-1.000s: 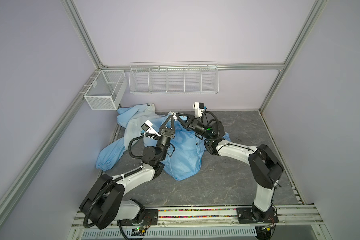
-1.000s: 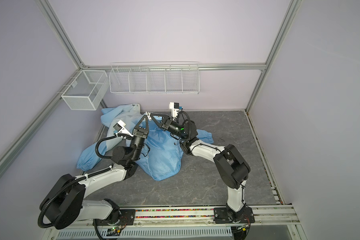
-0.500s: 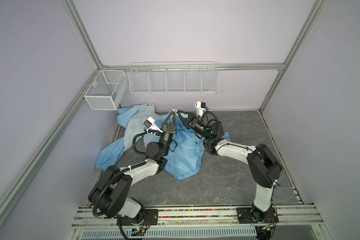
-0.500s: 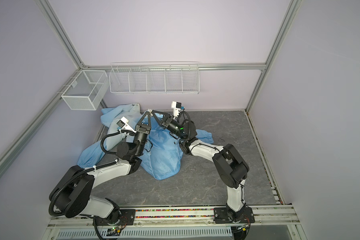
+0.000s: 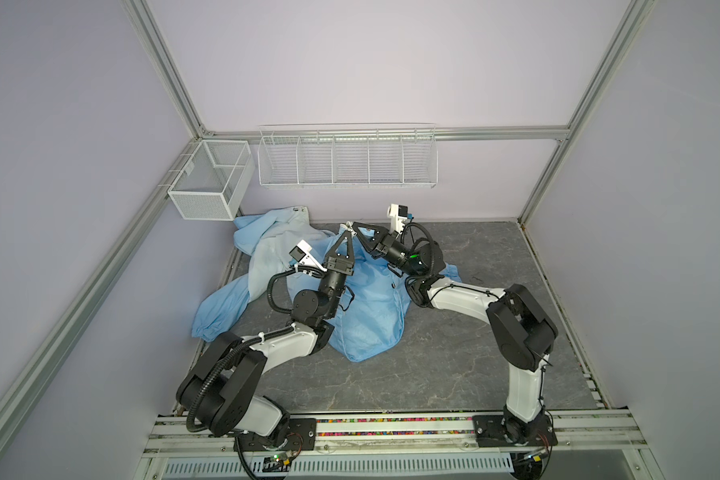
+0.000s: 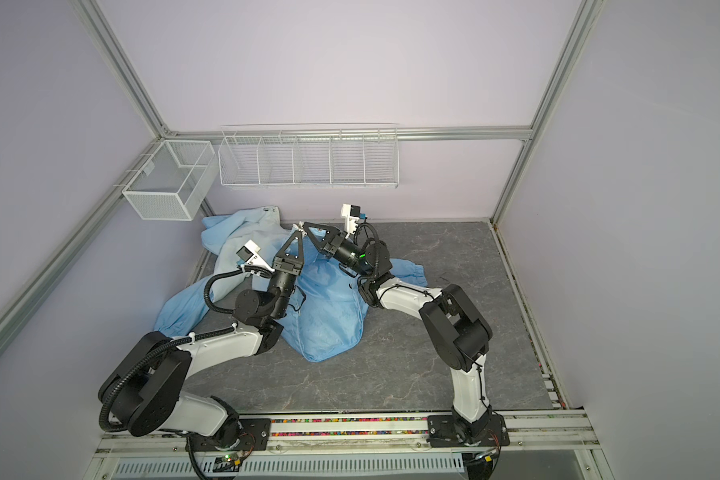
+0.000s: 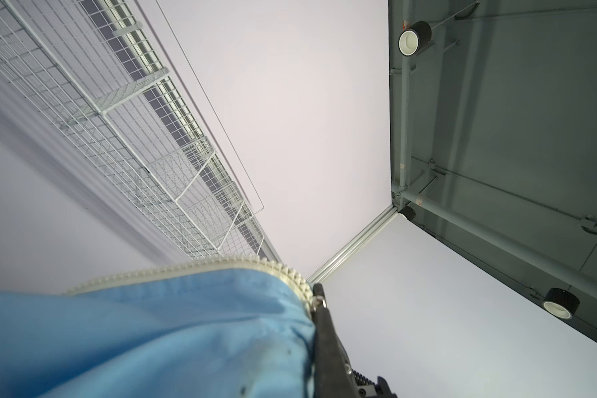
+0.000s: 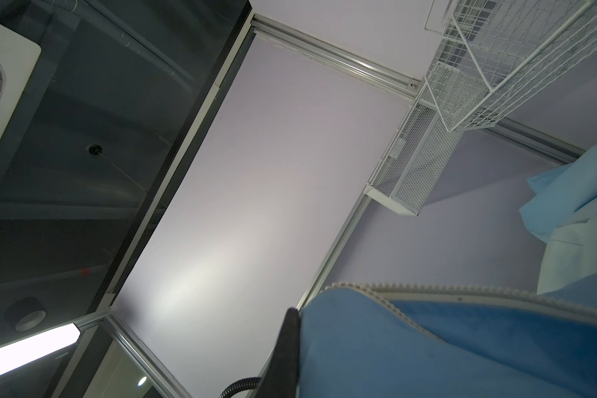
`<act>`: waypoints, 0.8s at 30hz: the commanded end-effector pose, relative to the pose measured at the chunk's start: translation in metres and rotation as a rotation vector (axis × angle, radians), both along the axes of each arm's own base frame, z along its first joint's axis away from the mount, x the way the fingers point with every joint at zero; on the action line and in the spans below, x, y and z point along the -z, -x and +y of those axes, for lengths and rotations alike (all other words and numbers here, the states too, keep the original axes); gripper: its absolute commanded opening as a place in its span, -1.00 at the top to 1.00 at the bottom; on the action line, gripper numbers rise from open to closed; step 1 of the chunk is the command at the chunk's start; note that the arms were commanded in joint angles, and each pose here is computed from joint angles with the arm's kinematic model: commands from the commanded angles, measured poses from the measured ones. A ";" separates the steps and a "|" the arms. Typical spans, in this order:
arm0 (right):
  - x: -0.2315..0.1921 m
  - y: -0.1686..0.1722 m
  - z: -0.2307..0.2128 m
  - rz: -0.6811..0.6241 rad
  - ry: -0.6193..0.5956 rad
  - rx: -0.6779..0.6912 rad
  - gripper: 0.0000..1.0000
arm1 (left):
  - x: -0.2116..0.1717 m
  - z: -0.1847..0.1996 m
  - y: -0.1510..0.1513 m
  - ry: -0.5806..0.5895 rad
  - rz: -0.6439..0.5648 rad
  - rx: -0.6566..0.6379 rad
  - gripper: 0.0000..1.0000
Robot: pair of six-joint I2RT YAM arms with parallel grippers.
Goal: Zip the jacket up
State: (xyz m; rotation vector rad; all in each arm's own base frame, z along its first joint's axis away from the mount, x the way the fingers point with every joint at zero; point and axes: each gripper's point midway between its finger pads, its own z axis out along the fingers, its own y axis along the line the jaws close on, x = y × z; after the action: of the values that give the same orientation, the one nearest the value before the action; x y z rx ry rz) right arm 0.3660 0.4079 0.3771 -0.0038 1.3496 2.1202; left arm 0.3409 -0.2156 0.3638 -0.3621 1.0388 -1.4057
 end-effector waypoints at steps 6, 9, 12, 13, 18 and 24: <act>-0.029 0.001 -0.015 -0.026 -0.075 0.023 0.86 | 0.010 -0.029 0.021 -0.065 -0.005 0.134 1.00; -0.024 0.000 -0.017 -0.011 -0.064 0.025 0.86 | 0.009 -0.026 0.024 -0.067 -0.001 0.129 1.00; -0.011 -0.002 -0.016 0.017 -0.008 0.016 0.85 | 0.014 -0.023 0.023 -0.082 0.034 0.115 1.00; -0.004 -0.003 -0.017 0.029 0.019 0.016 0.85 | 0.016 -0.021 0.023 -0.089 0.050 0.110 1.00; 0.040 -0.013 -0.032 0.117 0.160 0.040 0.50 | 0.034 -0.021 0.022 -0.169 0.173 0.111 1.00; 0.089 -0.005 -0.038 0.180 0.351 -0.038 -0.05 | 0.050 -0.012 0.028 -0.252 0.324 0.117 1.00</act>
State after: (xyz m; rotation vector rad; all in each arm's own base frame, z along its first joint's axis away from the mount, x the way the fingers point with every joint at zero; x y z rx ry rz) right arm 0.3803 0.3746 0.3032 0.0538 1.7110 1.9628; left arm 0.3167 -0.2273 0.3281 -0.3429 1.3837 -1.3510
